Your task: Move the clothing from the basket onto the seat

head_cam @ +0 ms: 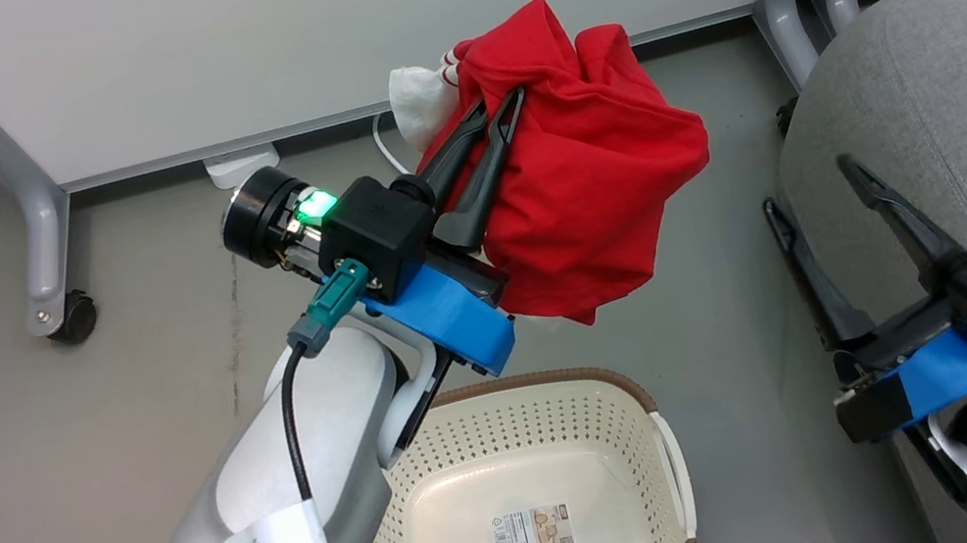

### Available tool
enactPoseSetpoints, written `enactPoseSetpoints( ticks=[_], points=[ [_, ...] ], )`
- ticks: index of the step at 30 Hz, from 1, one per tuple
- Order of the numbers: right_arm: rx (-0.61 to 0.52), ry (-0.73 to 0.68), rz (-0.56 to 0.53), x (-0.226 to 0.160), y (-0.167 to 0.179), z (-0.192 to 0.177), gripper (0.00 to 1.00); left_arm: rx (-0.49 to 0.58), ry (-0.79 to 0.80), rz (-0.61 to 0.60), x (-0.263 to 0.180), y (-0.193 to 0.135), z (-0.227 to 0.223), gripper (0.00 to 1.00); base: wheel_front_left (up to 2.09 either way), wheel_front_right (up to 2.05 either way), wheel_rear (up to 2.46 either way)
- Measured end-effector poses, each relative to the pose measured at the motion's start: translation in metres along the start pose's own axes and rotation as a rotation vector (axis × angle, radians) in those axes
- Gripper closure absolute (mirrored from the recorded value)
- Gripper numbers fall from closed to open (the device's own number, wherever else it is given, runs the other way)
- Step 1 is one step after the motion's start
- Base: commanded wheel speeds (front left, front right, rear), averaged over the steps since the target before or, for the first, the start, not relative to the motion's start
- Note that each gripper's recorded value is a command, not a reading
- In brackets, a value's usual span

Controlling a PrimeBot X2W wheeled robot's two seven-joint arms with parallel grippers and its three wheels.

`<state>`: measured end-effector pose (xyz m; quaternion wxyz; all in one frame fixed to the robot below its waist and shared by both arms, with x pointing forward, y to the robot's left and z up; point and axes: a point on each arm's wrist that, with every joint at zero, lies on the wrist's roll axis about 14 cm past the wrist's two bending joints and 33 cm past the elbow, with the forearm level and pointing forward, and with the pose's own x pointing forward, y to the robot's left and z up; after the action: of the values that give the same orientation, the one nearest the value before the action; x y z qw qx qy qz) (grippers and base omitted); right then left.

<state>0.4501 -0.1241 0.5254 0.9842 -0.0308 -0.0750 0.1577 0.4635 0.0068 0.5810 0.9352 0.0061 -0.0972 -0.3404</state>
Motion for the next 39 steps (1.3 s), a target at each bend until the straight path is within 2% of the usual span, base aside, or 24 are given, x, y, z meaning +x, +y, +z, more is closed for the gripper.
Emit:
enactPoseSetpoints(
  ticks=[10, 22, 30, 39],
  points=[
    [-0.15, -0.019, 0.238, 0.021, 0.034, 0.01, 0.0, -0.004, 0.009, 0.001, 0.0, 0.0, -0.005, 1.0, 0.0, 0.0, 0.0],
    [-0.276, -0.042, 0.412, 0.042, 0.055, 0.02, 0.0, 0.0, 0.023, -0.022, -0.002, -0.009, -0.01, 1.0, 0.0, 0.0, 0.0],
    [-0.303, -0.032, 0.508, 0.046, 0.072, 0.019, 0.0, -0.001, 0.028, -0.037, -0.004, -0.016, -0.01, 1.0, 0.0, 0.0, 0.0],
    [-0.263, -0.016, 0.583, 0.038, 0.093, 0.015, 0.0, 0.001, 0.028, -0.036, -0.005, -0.016, -0.009, 1.0, 0.0, 0.0, 0.0]
  ],
)
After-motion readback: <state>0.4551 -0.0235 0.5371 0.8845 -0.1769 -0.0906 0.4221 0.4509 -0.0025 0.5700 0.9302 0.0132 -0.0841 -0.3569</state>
